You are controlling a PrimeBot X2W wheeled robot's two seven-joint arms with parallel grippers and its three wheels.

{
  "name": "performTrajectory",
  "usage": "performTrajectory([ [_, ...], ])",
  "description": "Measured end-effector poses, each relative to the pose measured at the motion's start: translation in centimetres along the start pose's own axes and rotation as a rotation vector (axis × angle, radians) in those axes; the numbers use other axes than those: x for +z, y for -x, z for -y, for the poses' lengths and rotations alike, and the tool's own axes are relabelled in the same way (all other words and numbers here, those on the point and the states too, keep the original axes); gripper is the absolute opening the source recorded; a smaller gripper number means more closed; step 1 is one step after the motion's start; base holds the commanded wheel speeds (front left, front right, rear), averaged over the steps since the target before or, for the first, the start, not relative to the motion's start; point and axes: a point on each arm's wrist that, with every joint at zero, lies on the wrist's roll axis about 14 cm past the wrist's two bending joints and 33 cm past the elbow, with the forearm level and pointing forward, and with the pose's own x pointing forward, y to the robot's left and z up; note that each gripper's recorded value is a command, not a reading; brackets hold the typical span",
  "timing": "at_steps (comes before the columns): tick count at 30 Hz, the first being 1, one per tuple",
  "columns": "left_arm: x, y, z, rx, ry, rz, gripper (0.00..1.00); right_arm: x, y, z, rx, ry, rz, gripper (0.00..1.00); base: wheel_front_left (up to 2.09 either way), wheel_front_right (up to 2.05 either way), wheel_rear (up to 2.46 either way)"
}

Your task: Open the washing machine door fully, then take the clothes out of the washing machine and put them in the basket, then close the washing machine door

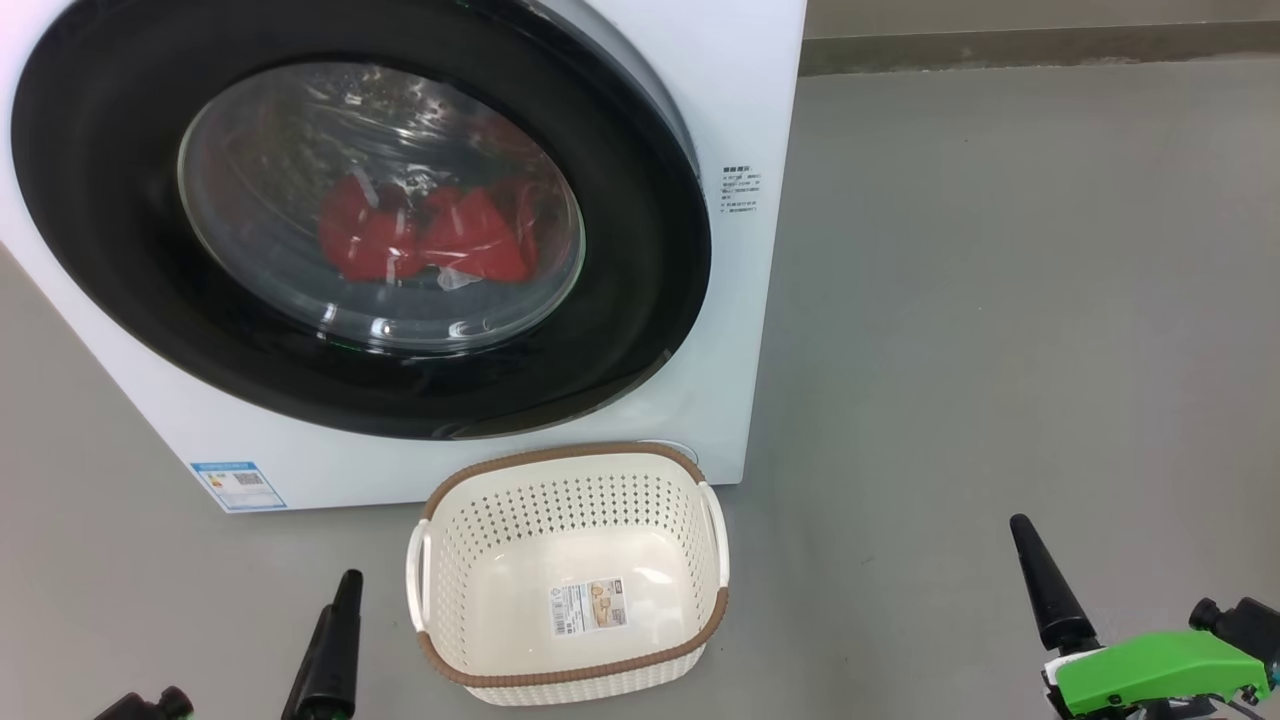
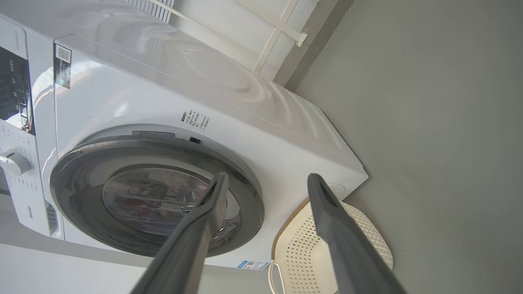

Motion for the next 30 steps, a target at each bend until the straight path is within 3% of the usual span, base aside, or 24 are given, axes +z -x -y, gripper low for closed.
performTrajectory([
  [9, -0.1, 0.2, 0.3, 0.0, -0.153, 0.006, 1.0, -0.1, 0.4, 0.6, -0.011, 0.149, -0.008, 1.0, 0.0, 0.0, 0.0],
  [30, -0.4, 0.6, 1.0, -0.02, -0.44, 0.025, 1.0, 0.0, 0.3, 0.2, 0.017, 0.369, 0.006, 1.0, 0.0, 0.0, 0.0],
])
